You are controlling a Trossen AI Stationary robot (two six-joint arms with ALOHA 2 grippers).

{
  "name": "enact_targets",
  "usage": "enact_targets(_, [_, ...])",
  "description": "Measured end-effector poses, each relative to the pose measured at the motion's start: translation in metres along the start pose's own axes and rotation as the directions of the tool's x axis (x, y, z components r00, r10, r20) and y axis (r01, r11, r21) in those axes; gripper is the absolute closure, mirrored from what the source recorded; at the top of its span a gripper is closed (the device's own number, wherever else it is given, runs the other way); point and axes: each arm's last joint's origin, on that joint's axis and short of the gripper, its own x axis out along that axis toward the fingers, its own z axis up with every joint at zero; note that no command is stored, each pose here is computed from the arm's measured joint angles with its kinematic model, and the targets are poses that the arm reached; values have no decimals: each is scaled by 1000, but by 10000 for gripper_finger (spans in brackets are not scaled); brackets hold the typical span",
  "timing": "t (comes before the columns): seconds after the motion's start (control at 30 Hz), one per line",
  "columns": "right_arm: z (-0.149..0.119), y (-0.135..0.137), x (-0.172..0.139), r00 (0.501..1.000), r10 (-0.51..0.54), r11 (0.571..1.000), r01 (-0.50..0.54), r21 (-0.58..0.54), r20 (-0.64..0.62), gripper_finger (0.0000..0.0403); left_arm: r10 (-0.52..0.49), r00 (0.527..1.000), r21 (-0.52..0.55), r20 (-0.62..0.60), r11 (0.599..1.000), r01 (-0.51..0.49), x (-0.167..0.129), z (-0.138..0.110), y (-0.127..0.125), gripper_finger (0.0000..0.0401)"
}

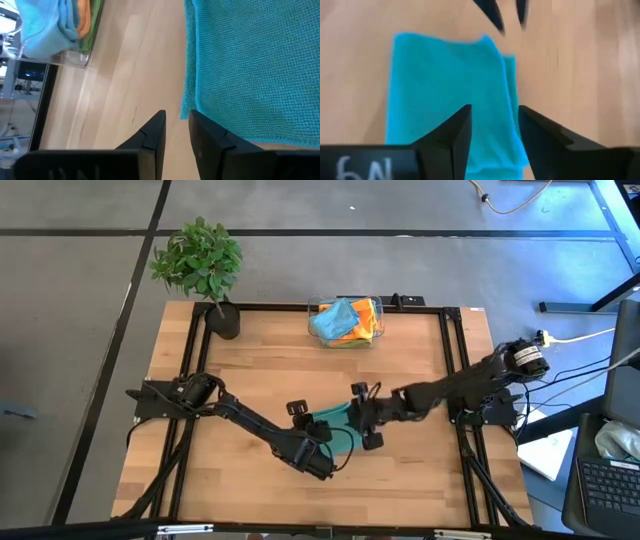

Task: Fold microfiber towels
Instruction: Put the folded blue microfiber towel into the transparent bin

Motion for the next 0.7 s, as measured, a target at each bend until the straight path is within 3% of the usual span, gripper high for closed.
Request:
enact_targets(0.2, [-17,-33,8,994,-19,993,32,115,-111,226,30,999,8,-22,1000,-30,-18,-12,4,325])
enact_targets(0.37, [-18,-49,16,990,137,970,-128,208,-28,177,56,998,-24,-24,998,-57,-48,-25,16,325])
enact_targets(0.57, [-38,-49,53,974,202,946,-168,278,-101,101,60,995,-109,73,993,-52,-84,-38,25,325])
enact_targets(0.7, [-49,-42,74,962,243,933,-195,304,-128,78,88,983,-137,163,988,-66,-95,-42,24,325])
